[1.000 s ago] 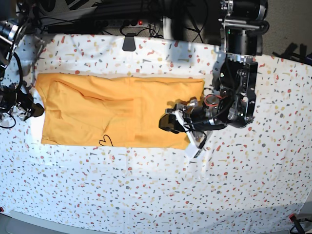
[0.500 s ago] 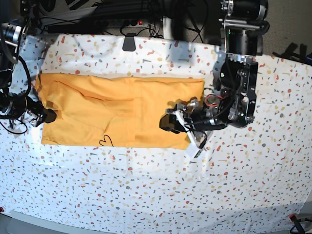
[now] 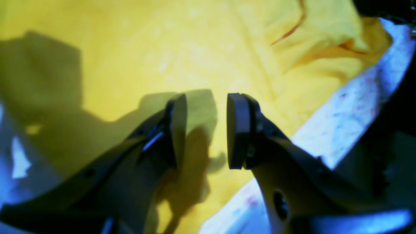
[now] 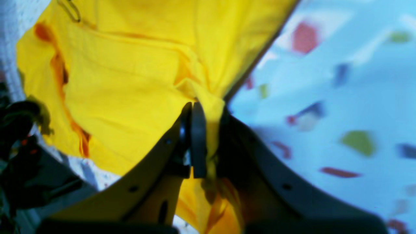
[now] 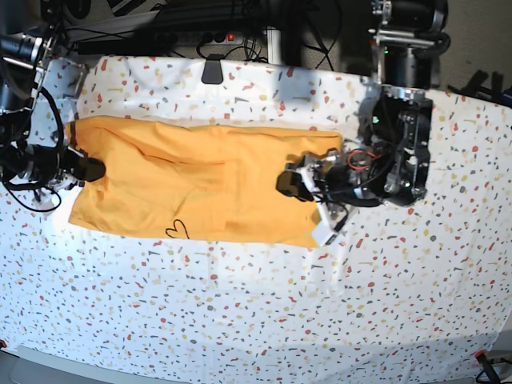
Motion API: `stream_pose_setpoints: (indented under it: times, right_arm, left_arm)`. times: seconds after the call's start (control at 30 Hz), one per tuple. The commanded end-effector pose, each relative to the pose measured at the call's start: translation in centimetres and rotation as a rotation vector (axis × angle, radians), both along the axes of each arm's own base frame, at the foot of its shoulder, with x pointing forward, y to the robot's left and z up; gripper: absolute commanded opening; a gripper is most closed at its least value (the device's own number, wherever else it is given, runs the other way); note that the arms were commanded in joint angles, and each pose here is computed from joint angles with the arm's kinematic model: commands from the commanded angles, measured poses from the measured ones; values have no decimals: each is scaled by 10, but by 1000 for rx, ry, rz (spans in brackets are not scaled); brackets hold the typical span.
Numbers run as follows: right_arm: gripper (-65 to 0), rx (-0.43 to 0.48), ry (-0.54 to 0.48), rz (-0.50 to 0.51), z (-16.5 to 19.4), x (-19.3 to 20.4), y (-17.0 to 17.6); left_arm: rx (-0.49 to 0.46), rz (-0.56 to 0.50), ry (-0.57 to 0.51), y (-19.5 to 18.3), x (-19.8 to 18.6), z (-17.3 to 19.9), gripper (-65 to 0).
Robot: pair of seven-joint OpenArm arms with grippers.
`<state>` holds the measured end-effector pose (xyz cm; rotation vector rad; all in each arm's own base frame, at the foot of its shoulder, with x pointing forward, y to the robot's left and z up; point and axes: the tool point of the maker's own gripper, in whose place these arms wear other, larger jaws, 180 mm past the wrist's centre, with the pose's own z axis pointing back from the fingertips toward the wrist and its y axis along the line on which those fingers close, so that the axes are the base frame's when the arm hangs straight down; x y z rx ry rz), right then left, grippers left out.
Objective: Fold the T-shirt properly
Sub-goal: 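Grasp the other strip end with the right gripper, then fold the held end over toward the left gripper with the right gripper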
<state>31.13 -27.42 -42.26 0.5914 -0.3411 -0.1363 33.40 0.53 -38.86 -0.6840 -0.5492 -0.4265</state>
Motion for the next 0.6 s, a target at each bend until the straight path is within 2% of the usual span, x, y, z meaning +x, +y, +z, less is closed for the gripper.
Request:
stream_pose_setpoints:
  times: [0.0, 0.2, 0.37, 0.57]
  right_arm:
    - [-650, -4, -14, 34, 9, 5, 3]
    - [-650, 88, -93, 174, 42, 17, 52]
    - [-650, 207, -229, 228, 70, 38, 109]
    - [-650, 355, -316, 278, 93, 56, 180]
  left_arm:
    - [-12, 7, -47, 3, 11, 13, -447]
    - [36, 52, -64, 25, 5, -4, -448]
    - [26, 65, -64, 23, 0, -9, -448]
    - [30, 64, -64, 23, 0, -9, -448]
